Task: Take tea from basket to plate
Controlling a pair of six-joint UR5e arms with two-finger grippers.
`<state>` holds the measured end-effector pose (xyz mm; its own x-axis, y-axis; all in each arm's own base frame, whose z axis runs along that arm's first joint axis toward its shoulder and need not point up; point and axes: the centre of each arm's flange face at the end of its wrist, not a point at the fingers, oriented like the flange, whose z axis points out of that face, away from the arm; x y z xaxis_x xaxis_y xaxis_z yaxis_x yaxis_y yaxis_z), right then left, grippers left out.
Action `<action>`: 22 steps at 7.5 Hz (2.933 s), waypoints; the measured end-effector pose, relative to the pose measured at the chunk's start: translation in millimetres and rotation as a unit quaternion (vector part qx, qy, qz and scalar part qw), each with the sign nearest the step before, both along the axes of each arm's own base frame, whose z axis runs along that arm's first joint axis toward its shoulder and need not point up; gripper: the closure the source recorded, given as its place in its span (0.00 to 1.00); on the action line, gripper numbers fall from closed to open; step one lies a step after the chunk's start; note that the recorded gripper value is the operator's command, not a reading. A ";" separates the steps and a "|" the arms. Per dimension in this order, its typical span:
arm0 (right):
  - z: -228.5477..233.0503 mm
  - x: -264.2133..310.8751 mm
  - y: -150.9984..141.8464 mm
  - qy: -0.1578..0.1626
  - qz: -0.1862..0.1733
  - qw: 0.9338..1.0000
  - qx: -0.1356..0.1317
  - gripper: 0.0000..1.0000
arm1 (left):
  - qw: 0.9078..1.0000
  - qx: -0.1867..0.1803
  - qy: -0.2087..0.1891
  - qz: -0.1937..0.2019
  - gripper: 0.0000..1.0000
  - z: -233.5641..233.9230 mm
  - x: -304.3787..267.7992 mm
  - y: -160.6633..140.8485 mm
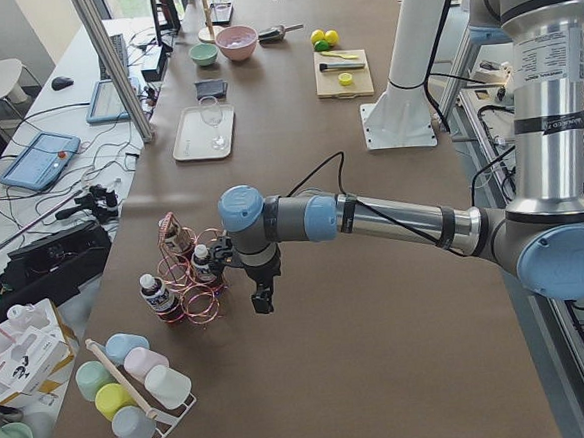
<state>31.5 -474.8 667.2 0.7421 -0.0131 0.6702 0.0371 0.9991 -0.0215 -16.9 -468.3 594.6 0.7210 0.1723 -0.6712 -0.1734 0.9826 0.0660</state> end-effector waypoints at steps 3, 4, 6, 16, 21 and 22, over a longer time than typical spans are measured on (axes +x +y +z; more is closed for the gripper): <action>4.7 0.3 1.1 0.002 0.000 1.000 -0.004 0.00 | 1.000 -0.001 0.000 0.000 0.01 0.8 0.3 0.0; 5.4 0.4 1.3 0.002 0.000 1.000 -0.005 0.00 | 1.000 -0.001 0.000 0.001 0.01 0.8 0.9 0.1; 6.6 0.5 2.3 0.003 0.000 1.000 -0.006 0.00 | 1.000 -0.015 0.012 -0.003 0.01 0.4 1.1 1.9; 5.7 0.5 1.9 0.003 0.000 1.000 -0.005 0.00 | 0.856 -0.343 0.069 -0.380 0.01 -86.3 -57.4 -84.9; 13.7 0.8 5.9 0.003 0.000 1.000 -0.014 0.00 | 0.795 -0.407 0.053 -0.446 0.01 -117.2 -82.0 -171.6; 13.2 0.8 5.3 0.003 0.000 1.000 -0.013 0.00 | 0.784 -0.416 0.041 -0.459 0.01 -119.0 -83.8 -189.7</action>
<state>32.3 -469.4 680.4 0.7465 0.0043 0.6653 0.0369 0.9982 -0.0478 -100.7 -658.0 475.6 0.2329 -0.9159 -0.3270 0.6042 0.3998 -0.6893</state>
